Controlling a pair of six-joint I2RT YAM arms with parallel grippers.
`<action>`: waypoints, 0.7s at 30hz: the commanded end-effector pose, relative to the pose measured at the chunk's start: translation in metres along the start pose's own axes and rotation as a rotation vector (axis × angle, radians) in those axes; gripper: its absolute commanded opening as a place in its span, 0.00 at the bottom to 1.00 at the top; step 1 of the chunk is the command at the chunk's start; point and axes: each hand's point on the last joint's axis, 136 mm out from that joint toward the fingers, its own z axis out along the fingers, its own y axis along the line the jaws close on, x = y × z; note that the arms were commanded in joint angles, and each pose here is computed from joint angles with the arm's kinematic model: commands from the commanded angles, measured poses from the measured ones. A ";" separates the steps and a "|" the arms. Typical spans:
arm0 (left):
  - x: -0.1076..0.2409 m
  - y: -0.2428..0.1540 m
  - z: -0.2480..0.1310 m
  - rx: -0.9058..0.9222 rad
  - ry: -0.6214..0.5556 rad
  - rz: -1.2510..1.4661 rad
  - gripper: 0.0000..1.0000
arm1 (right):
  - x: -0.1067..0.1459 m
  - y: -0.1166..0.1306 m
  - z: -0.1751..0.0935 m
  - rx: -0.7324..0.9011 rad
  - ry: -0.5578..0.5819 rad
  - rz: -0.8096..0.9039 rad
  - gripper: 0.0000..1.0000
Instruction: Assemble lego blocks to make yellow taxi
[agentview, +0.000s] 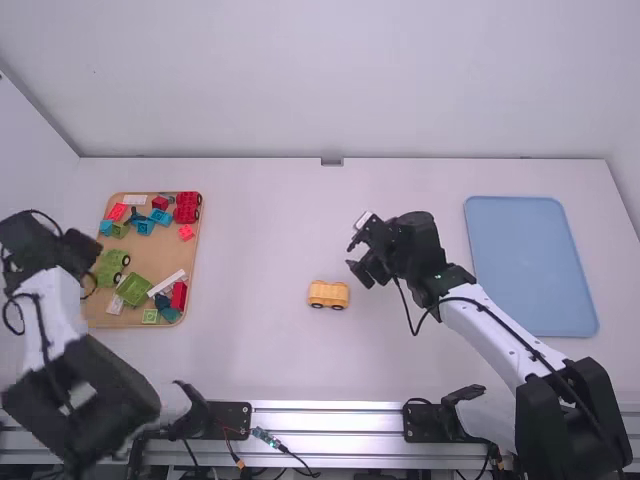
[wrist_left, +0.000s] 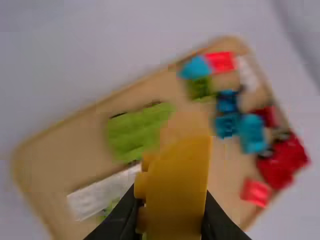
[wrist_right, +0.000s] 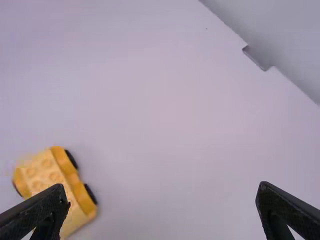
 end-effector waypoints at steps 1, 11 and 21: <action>0.022 -0.034 -0.023 0.077 -0.046 0.194 0.02 | -0.026 -0.003 -0.008 -0.018 -0.060 0.116 0.99; 0.151 -0.163 -0.140 0.703 -0.342 1.141 0.01 | -0.063 0.006 -0.029 -0.300 -0.175 0.340 0.99; 0.225 -0.184 -0.154 0.860 -0.326 1.411 0.01 | -0.057 0.025 -0.010 -0.578 -0.131 0.488 0.99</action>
